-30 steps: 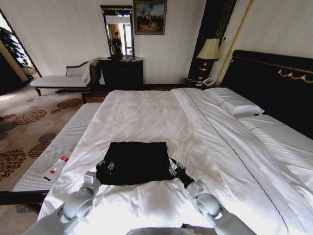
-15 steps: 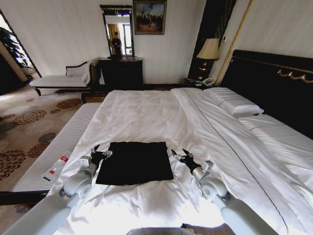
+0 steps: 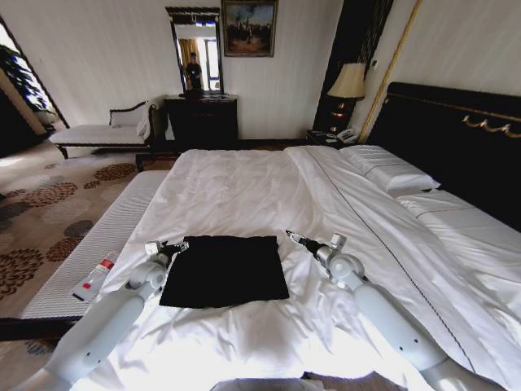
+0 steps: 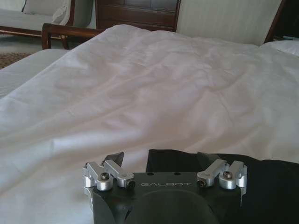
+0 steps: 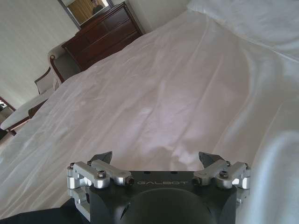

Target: Fold the clothes on the bed.

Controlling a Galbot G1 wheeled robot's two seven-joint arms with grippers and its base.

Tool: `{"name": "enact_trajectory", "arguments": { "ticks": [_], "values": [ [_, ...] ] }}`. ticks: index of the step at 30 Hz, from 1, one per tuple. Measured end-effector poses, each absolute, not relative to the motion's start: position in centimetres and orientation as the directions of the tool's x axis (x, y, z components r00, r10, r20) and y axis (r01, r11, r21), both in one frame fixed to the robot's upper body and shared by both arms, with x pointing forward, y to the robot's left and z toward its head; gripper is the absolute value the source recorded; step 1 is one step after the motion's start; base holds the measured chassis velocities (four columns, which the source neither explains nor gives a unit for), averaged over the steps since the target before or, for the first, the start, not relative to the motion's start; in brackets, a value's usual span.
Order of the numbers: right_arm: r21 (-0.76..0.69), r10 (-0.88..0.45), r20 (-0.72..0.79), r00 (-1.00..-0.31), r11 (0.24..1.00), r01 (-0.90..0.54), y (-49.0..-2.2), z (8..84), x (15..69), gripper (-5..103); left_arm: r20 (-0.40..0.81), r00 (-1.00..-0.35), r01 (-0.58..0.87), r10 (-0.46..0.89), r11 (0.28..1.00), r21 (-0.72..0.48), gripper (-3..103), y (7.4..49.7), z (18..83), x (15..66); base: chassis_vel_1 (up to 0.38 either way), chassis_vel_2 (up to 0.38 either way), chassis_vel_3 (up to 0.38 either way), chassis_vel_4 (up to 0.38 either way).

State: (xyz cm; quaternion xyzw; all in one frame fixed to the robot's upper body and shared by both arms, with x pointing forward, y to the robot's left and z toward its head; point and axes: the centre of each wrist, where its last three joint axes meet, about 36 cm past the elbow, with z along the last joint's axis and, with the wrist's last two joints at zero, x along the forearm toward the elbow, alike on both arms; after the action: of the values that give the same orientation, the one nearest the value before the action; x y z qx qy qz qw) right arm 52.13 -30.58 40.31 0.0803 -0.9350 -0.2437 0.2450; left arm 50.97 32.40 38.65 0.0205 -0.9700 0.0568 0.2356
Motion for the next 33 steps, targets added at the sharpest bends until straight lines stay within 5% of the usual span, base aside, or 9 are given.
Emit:
{"name": "enact_trajectory", "arguments": {
  "ticks": [7,11,17,28,33],
  "values": [
    [0.479,-0.235,0.424,-0.874,0.878,-0.004,-31.5,39.8,53.3,100,0.488,-0.873,-0.044,0.002,0.996,-0.083,77,31.7,37.2,54.5,0.000,0.000,0.000,0.000],
    [0.472,-0.227,0.427,-0.876,0.882,0.002,-31.8,39.7,53.5,100,0.519,-0.855,-0.043,-0.002,0.997,-0.067,56,31.8,36.4,55.7,0.000,0.000,0.000,0.000],
    [0.468,-0.230,0.419,-0.878,0.883,-0.008,-31.5,40.1,54.0,100,0.546,-0.838,-0.027,0.001,0.999,-0.043,48,31.3,35.9,56.0,0.000,0.000,0.000,0.000],
    [0.492,-0.266,0.439,-0.858,0.870,-0.018,-29.6,39.1,54.4,100,0.532,-0.847,-0.030,-0.011,0.999,-0.028,5,32.2,35.7,55.2,0.000,0.000,0.000,0.000],
    [0.521,-0.304,0.439,-0.845,0.853,-0.036,-28.1,37.9,54.6,100,0.510,-0.860,-0.045,-0.024,0.999,-0.028,2,32.4,36.1,55.2,0.000,0.000,0.000,0.000]
  ]
}}
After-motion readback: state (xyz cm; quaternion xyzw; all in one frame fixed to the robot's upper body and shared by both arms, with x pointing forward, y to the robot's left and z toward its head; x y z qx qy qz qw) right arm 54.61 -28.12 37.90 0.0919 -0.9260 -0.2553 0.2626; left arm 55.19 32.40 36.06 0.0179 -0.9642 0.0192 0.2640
